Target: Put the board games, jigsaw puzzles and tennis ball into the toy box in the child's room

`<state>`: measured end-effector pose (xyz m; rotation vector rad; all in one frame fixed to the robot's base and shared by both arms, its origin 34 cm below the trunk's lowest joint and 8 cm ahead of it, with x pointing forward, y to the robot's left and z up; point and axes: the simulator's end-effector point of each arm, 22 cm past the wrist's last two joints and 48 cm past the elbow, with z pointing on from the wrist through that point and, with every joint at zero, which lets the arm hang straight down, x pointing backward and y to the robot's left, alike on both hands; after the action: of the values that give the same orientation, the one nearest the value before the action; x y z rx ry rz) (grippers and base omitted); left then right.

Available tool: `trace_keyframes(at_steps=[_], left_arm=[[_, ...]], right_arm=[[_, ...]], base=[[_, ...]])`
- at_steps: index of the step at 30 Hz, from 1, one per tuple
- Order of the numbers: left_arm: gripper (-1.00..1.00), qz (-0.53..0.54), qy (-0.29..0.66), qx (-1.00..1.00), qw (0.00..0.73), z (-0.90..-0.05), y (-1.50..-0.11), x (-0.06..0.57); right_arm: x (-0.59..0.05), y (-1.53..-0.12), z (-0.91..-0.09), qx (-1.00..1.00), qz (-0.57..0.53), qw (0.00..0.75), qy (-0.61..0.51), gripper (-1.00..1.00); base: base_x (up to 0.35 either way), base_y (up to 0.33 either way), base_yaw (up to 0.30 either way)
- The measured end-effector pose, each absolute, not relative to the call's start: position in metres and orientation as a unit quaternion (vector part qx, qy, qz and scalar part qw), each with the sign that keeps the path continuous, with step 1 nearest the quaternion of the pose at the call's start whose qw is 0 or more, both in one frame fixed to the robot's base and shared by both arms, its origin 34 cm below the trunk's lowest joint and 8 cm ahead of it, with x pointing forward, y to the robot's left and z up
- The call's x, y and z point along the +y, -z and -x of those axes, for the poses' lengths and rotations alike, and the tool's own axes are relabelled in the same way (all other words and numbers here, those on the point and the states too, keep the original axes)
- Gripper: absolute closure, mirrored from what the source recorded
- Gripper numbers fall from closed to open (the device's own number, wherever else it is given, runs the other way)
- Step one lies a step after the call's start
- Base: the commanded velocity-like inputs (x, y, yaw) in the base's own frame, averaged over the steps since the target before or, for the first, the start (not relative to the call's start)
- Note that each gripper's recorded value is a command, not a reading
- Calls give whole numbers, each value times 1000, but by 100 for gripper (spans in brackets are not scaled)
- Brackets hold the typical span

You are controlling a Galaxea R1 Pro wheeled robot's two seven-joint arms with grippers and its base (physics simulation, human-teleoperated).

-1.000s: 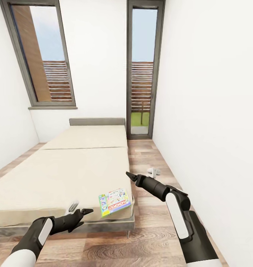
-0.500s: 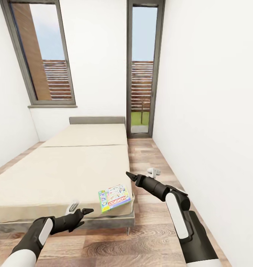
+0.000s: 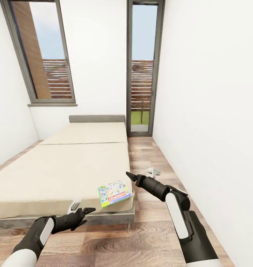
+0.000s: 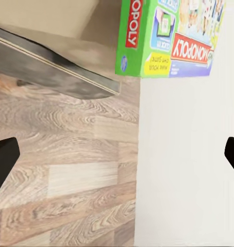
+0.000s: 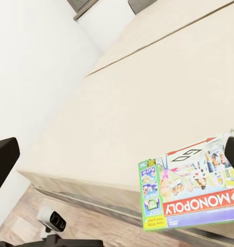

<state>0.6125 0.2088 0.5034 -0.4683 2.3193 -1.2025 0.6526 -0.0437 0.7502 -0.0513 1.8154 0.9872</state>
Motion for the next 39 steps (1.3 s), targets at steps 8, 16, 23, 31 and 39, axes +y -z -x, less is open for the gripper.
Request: trace_keyframes(at_steps=[8, 16, 23, 31, 39], left_arm=[[-100, 146, 452, 847, 238, -606, -494, 197], [-100, 132, 453, 850, 233, -604, -494, 189], [-100, 130, 454, 851, 232, -603, -494, 186], [-100, 128, 454, 851, 231, -603, -494, 185], [-100, 128, 453, 852, 231, -602, -493, 185]], right_arm=[[-44, -735, -649, 755, 21, 512, -410, -100], [-45, -734, -649, 755, 21, 512, -410, -100], [-45, -734, -649, 755, 21, 511, -410, -100], [-45, -735, -649, 755, 21, 512, -410, -100], [-45, -734, -649, 755, 21, 512, -410, -100]], base=[[0, 0, 0], [0, 0, 0], [0, 0, 0], [112, 0, 0], [58, 0, 0]])
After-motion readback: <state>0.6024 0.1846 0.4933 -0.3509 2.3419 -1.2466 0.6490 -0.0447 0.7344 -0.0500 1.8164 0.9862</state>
